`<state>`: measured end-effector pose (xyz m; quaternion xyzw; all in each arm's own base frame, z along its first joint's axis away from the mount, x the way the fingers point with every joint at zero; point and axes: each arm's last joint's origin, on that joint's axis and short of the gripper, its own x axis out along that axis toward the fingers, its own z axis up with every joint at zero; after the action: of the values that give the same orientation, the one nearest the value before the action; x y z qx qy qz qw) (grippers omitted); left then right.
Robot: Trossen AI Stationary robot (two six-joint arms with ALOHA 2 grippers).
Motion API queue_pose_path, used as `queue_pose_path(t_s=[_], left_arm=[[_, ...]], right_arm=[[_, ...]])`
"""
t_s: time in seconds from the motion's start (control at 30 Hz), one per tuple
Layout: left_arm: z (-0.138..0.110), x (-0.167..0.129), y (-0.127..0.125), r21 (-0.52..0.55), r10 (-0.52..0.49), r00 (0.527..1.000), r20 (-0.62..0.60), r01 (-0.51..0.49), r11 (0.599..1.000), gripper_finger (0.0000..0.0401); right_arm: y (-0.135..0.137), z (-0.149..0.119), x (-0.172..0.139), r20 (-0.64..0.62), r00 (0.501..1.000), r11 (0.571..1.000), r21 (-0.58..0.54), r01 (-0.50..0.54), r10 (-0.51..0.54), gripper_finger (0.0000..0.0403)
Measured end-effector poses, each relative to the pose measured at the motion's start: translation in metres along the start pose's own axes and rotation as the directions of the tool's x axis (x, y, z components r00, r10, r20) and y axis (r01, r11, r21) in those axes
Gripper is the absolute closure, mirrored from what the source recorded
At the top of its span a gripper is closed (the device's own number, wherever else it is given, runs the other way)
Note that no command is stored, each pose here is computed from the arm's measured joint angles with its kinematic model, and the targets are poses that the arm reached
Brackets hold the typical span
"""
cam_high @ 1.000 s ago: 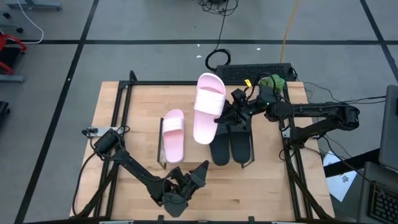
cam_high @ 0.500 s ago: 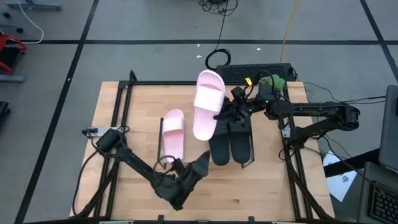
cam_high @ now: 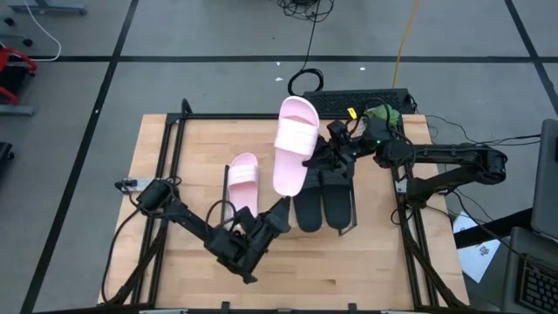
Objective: Pick and place slides into the shelf
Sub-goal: Put the pink slipper on the shelf
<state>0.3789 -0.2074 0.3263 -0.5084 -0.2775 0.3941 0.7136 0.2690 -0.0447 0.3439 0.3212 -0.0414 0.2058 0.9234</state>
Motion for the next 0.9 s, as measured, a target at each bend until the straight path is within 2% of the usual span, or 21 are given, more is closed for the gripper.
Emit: queue_pose_path(t_s=[0.2, 0.43, 0.63, 0.73, 0.87, 0.9], left_arm=[[0.001, 0.014, -0.002, -0.013, -0.070, 0.997, 0.013, 0.071, 0.997, 0.0212], [0.003, 0.026, -0.002, -0.013, -0.073, 0.997, 0.037, 0.074, 0.997, 0.0213], [0.005, 0.032, -0.004, -0.028, -0.134, 0.990, 0.041, 0.135, 0.990, 0.0219], [0.004, 0.032, -0.005, -0.022, -0.152, 0.988, 0.038, 0.153, 0.988, 0.0254], [0.004, 0.029, -0.005, -0.002, -0.179, 0.984, 0.027, 0.179, 0.984, 0.0351], [0.004, 0.028, -0.006, -0.002, -0.183, 0.983, 0.025, 0.184, 0.983, 0.0357]], right_arm=[[0.001, 0.000, 0.000, 0.000, 1.000, 1.000, 0.004, -0.002, 0.002, 0.0344], [0.005, -0.004, 0.003, -0.016, 1.000, 1.000, 0.010, -0.023, 0.023, 0.0344], [0.008, -0.008, 0.006, -0.029, 0.999, 0.999, 0.000, -0.033, 0.033, 0.0344], [0.008, -0.008, 0.006, -0.029, 0.999, 0.999, 0.004, -0.034, 0.034, 0.0344], [0.009, -0.007, 0.006, -0.023, 0.999, 0.999, 0.004, -0.041, 0.041, 0.0344], [0.009, -0.007, 0.006, -0.024, 0.999, 0.999, 0.004, -0.042, 0.042, 0.0344]])
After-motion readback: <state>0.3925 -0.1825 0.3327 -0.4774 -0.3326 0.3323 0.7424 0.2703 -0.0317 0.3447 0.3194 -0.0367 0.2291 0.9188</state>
